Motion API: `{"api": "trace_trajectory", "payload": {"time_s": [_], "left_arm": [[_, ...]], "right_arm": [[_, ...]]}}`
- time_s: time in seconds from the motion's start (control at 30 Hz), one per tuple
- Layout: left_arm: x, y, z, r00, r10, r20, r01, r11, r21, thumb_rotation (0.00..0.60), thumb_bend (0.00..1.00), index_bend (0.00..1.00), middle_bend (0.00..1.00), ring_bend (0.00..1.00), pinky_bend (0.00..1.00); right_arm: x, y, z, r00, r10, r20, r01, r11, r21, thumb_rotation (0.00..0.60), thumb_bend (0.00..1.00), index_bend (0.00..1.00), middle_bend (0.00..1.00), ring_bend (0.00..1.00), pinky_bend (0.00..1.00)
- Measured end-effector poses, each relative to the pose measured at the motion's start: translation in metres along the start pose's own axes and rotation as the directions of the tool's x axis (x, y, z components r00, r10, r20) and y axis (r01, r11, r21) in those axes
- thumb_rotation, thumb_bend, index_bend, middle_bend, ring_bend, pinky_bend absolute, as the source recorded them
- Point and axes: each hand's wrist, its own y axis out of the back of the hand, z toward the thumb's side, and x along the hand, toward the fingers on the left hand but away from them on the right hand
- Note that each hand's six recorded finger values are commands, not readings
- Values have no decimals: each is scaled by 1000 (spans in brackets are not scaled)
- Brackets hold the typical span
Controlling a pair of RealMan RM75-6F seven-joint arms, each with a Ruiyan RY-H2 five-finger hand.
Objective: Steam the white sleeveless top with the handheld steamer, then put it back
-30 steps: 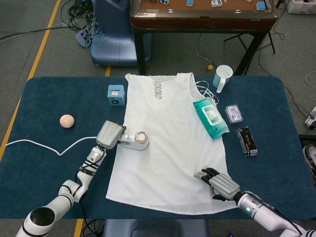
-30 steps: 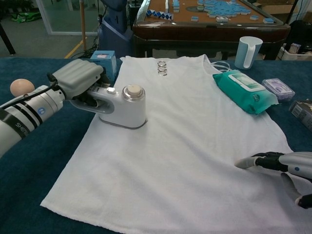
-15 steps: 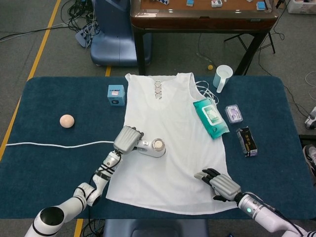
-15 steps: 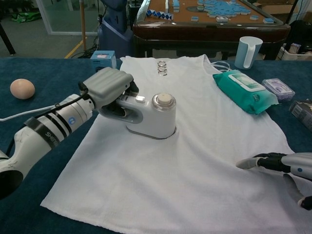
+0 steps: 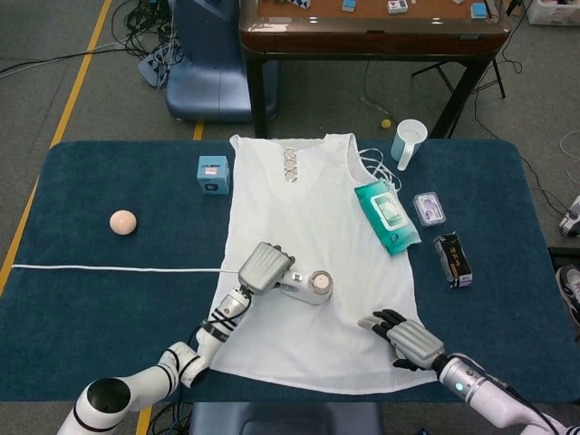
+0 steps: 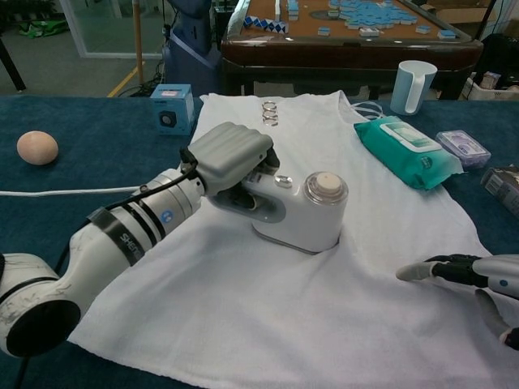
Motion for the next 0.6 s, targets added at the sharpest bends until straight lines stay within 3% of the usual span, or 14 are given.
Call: {"api": "trace_trajectory", "payload": {"time_s": [0.27, 0.6], "left_arm": [[2, -4, 21, 999, -14, 29, 14, 1000, 8, 600, 236, 763, 766, 648, 756], [2, 1, -4, 1000, -1, 8, 1, 999, 48, 600, 236, 763, 766, 648, 756]], "right_arm": [[1, 0, -2, 1000, -4, 3, 4, 1000, -2, 600, 1000, 0, 119, 16, 0], [2, 0, 0, 1000, -7, 1, 7, 1000, -1, 600, 1000, 0, 119, 16, 0]]}}
